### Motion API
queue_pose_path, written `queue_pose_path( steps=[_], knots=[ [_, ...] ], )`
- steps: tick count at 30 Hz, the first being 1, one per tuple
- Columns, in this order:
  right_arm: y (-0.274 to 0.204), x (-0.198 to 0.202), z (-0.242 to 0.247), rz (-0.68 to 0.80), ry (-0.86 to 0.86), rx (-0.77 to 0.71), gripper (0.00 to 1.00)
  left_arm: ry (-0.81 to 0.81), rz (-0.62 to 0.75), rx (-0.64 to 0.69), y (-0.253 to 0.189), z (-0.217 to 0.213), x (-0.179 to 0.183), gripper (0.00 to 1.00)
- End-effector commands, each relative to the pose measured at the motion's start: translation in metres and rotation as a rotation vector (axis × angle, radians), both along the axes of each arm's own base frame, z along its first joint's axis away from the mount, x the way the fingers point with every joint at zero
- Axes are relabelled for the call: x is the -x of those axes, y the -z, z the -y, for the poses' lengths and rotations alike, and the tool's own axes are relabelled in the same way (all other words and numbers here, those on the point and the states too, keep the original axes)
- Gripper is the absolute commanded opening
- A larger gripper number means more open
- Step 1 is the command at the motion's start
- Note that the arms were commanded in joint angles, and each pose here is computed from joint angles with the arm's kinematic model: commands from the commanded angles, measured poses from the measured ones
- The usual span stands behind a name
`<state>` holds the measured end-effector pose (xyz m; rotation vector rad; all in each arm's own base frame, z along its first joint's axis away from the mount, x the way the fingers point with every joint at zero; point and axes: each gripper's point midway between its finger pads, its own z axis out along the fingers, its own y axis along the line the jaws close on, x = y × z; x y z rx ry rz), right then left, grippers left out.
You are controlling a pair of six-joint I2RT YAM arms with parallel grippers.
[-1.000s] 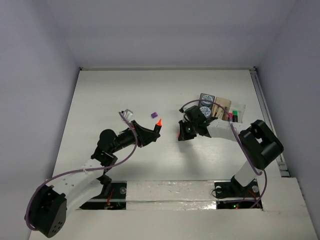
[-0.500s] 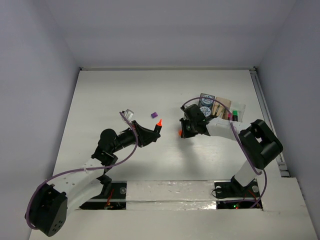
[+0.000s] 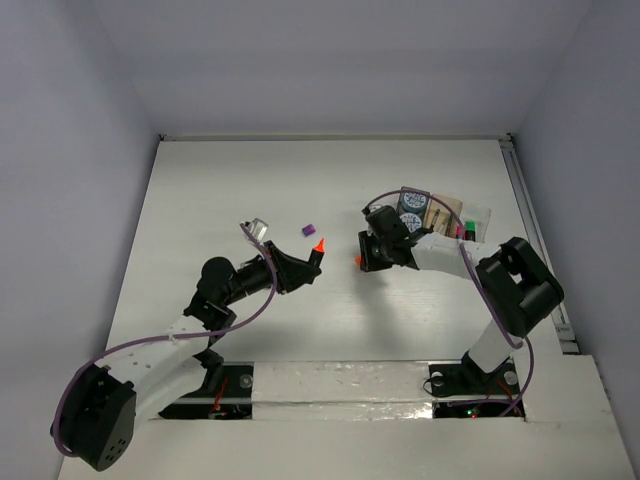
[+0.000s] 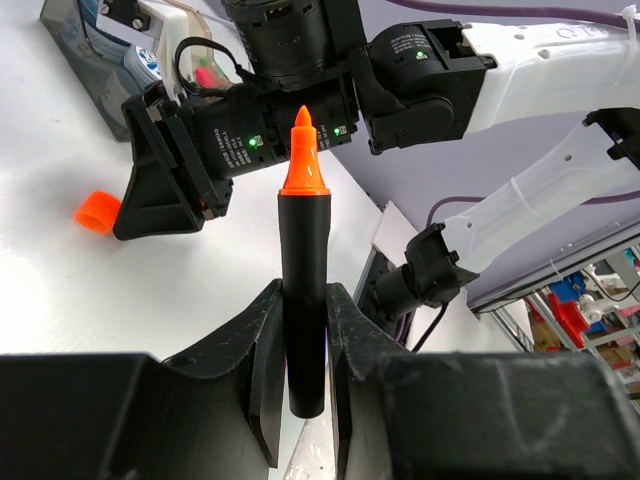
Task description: Sort the stationery into containers
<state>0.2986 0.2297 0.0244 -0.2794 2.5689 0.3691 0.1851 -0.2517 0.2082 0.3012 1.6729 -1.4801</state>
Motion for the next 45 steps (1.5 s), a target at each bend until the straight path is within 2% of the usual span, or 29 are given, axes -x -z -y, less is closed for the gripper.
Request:
queue_pose_path(
  steps=[1, 4, 9, 16, 24, 35, 45],
  knots=[
    [-0.009, -0.008, -0.003, 0.035, 0.023, -0.032, 0.37, 0.014, 0.084, 0.046, -0.025, 0.0, 0.002, 0.0],
    [-0.017, -0.002, -0.002, 0.045, 0.03, -0.071, 0.44, 0.014, 0.088, 0.047, -0.025, 0.0, 0.003, 0.0],
    [-0.026, 0.006, -0.022, 0.038, 0.028, -0.227, 0.57, 0.019, 0.09, 0.052, -0.026, 0.0, 0.004, 0.0],
    [-0.027, -0.008, -0.035, 0.052, 0.122, -0.325, 0.57, 0.016, 0.088, 0.053, -0.025, -0.002, 0.006, 0.0],
    [-0.021, -0.029, -0.023, 0.09, 0.208, -0.255, 0.58, 0.019, 0.095, 0.056, -0.027, -0.001, 0.006, 0.0],
    [-0.004, -0.04, -0.017, 0.064, 0.213, -0.142, 0.59, 0.019, 0.091, 0.054, -0.025, -0.001, 0.005, 0.0],
    [0.01, -0.04, -0.003, 0.031, 0.196, -0.008, 0.53, 0.01, 0.091, 0.052, -0.026, -0.002, 0.005, 0.0]
  ],
)
